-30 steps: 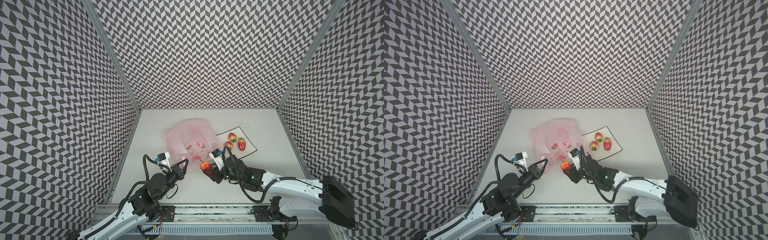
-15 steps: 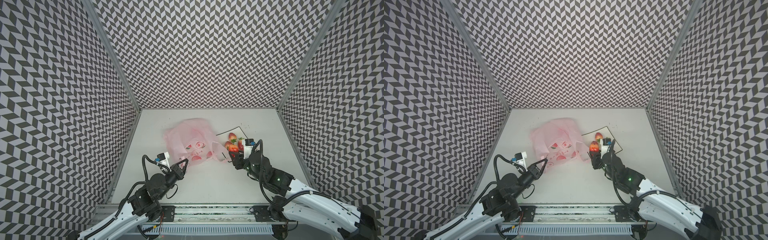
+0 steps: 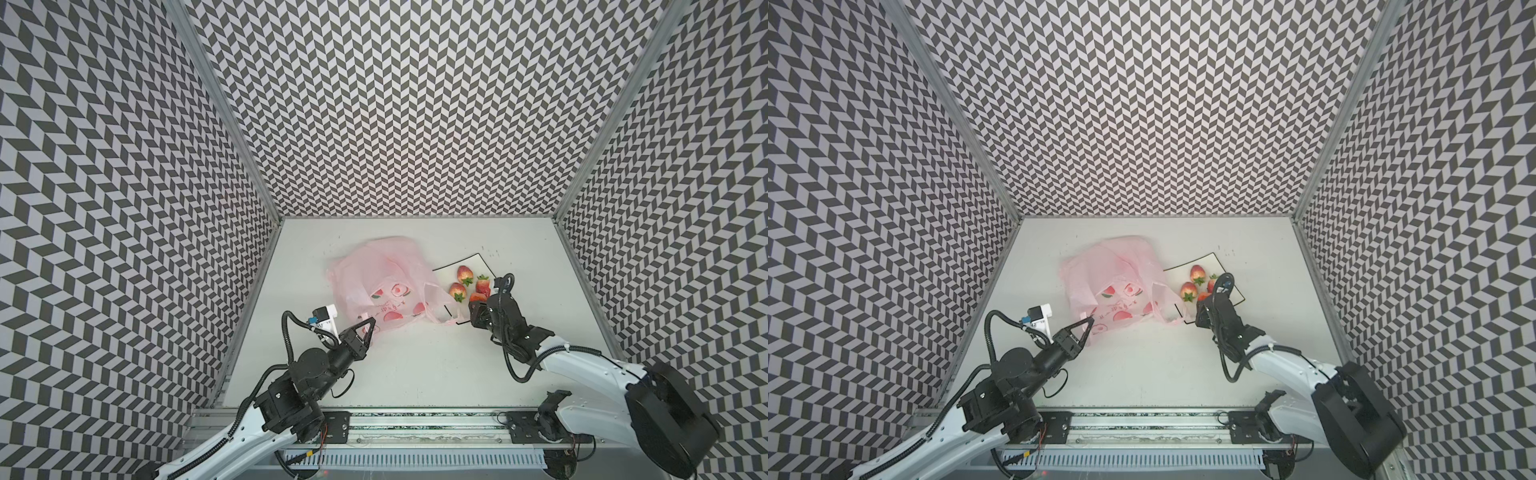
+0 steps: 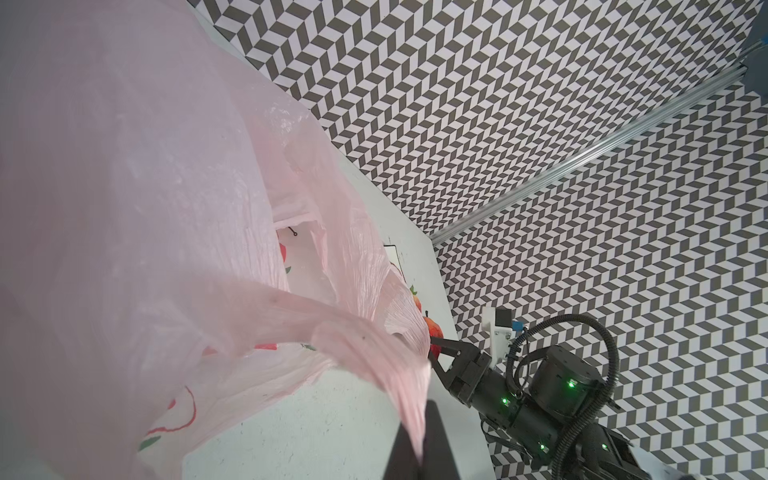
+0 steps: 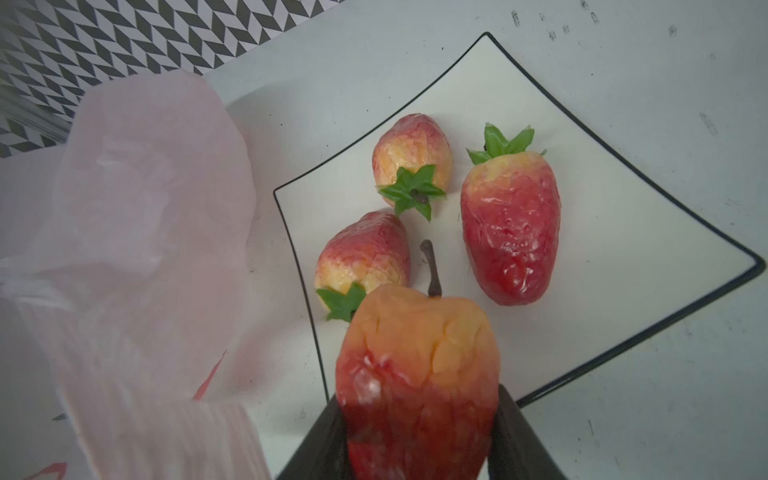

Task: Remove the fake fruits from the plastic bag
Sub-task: 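Lower the apple onto the white mat and open the right gripper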

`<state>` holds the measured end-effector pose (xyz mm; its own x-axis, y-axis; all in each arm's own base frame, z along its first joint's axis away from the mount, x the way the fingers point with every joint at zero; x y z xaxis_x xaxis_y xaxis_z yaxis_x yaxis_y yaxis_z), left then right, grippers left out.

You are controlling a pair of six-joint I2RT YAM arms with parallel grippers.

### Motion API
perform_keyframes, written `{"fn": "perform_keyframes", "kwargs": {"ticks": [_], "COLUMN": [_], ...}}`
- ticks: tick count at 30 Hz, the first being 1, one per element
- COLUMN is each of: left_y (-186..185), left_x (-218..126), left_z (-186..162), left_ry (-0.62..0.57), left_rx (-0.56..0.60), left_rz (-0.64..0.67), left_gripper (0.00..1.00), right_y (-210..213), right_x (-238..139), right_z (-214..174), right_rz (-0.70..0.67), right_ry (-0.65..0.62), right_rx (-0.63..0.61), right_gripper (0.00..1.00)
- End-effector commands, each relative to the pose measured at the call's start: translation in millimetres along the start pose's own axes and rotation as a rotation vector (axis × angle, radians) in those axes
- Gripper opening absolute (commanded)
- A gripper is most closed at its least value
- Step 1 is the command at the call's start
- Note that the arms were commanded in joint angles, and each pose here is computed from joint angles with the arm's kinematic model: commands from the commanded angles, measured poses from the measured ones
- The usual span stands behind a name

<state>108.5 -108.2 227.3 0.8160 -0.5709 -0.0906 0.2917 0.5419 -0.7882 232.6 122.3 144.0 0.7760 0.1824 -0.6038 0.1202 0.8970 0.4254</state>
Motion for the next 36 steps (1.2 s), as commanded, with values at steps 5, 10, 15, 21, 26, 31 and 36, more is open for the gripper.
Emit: {"fn": "perform_keyframes", "kwargs": {"ticks": [5, 10, 15, 21, 26, 31, 36], "left_y": [3.7, 4.7, 5.9, 5.1, 4.9, 2.7, 1.7], "left_x": [-2.6, -3.9, -3.6, -2.9, -0.7, 1.1, 1.6], "left_z": [1.5, 1.5, 1.0, 1.0, 0.3, 0.6, 1.0], "left_ry": [-0.018, -0.019, -0.018, -0.014, -0.012, -0.009, -0.012], "left_rx": [0.005, 0.004, 0.005, 0.005, 0.004, 0.009, 0.01], "left_rz": [0.026, 0.032, 0.042, 0.043, 0.044, 0.038, 0.03], "left_gripper": [0.0, 0.0, 0.0, 0.0, 0.0, 0.0, 0.0], "right_y": [12.3, 6.3, 4.5, 4.5, 10.2, 22.9, 45.7], "right_x": [29.3, 42.9, 53.4, 51.3, 30.3, -6.3, -54.6], "right_z": [16.5, 13.5, 10.4, 12.5, 24.1, 46.2, 59.9], "right_rz": [0.057, 0.024, -0.007, -0.017, 0.024, 0.113, 0.368], "right_ry": [0.0, 0.003, 0.011, 0.019, -0.006, -0.064, -0.138], "right_rx": [0.029, 0.041, 0.039, 0.039, 0.067, 0.078, 0.018], "right_gripper": [0.32, 0.34, 0.43, 0.62, 0.7, 0.7, 0.57]}}
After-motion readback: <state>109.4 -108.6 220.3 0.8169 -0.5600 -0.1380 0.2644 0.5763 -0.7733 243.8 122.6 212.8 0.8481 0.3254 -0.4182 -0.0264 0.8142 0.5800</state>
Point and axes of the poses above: each gripper's point midway between its finger pads, its own x axis out along the fingers, its own y axis along the line the jaws close on, z = x × y, the point moved 10 cm from there along -x, back along the fingers, and after that the axes turned 6 degrees about x, right-handed, at the moved point
